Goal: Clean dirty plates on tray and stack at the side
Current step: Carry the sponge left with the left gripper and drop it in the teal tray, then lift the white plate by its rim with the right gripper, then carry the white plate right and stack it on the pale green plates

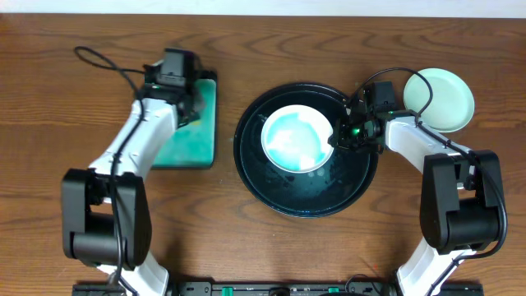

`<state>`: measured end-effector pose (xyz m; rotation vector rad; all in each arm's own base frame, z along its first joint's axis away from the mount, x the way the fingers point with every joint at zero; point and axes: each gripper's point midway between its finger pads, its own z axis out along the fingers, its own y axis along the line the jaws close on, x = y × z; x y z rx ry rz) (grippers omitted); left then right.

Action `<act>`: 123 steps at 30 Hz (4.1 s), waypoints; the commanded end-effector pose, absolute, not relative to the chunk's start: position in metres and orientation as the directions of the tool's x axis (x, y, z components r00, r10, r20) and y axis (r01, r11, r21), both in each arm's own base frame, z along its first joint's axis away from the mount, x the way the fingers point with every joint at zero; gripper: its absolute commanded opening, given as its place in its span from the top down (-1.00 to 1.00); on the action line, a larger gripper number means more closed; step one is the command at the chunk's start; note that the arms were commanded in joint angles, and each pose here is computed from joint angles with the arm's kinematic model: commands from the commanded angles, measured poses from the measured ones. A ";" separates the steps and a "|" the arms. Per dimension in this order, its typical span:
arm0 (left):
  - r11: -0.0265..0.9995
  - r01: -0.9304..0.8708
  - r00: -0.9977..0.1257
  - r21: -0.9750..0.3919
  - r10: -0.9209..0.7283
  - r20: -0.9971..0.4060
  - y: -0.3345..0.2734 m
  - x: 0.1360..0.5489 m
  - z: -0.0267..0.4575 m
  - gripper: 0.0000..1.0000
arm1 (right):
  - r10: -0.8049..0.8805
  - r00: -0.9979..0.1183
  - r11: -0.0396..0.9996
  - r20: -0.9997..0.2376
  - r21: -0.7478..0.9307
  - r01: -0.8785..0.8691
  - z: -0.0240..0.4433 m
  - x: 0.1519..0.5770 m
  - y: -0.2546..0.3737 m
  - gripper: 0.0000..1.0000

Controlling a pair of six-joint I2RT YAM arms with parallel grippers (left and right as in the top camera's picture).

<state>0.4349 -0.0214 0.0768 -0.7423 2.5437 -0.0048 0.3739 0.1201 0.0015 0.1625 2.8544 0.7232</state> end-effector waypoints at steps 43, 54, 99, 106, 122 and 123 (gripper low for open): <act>0.805 -0.534 -0.636 -0.258 -0.583 -0.506 0.011 0.446 0.119 -0.57 | -0.698 -0.657 0.526 -0.285 -0.827 -0.200 0.236 0.389 0.109 0.98; 0.805 -0.534 -0.636 -0.258 -0.583 -0.506 0.011 0.446 0.119 -0.58 | -0.871 -0.489 0.051 0.051 -0.980 -0.193 0.298 0.374 0.171 0.98; 0.805 -0.534 -0.636 -0.258 -0.583 -0.506 0.011 0.446 0.119 -0.59 | -0.908 -0.419 0.152 0.022 -0.914 -0.377 0.236 0.370 0.187 0.98; 0.805 -0.534 -0.636 -0.258 -0.583 -0.506 0.011 0.446 0.119 -0.59 | -0.845 -0.481 0.499 -0.235 -0.672 -0.548 0.186 0.399 0.158 0.98; 0.805 -0.534 -0.636 -0.257 -0.583 -0.506 0.011 0.446 0.119 -0.59 | 0.317 -0.726 0.917 -0.611 0.393 0.069 0.177 0.436 -0.119 0.97; 0.805 -0.534 -0.636 -0.258 -0.583 -0.506 0.011 0.446 0.119 -0.59 | 0.368 -0.719 0.908 -0.590 0.395 0.141 0.169 0.432 -0.138 0.97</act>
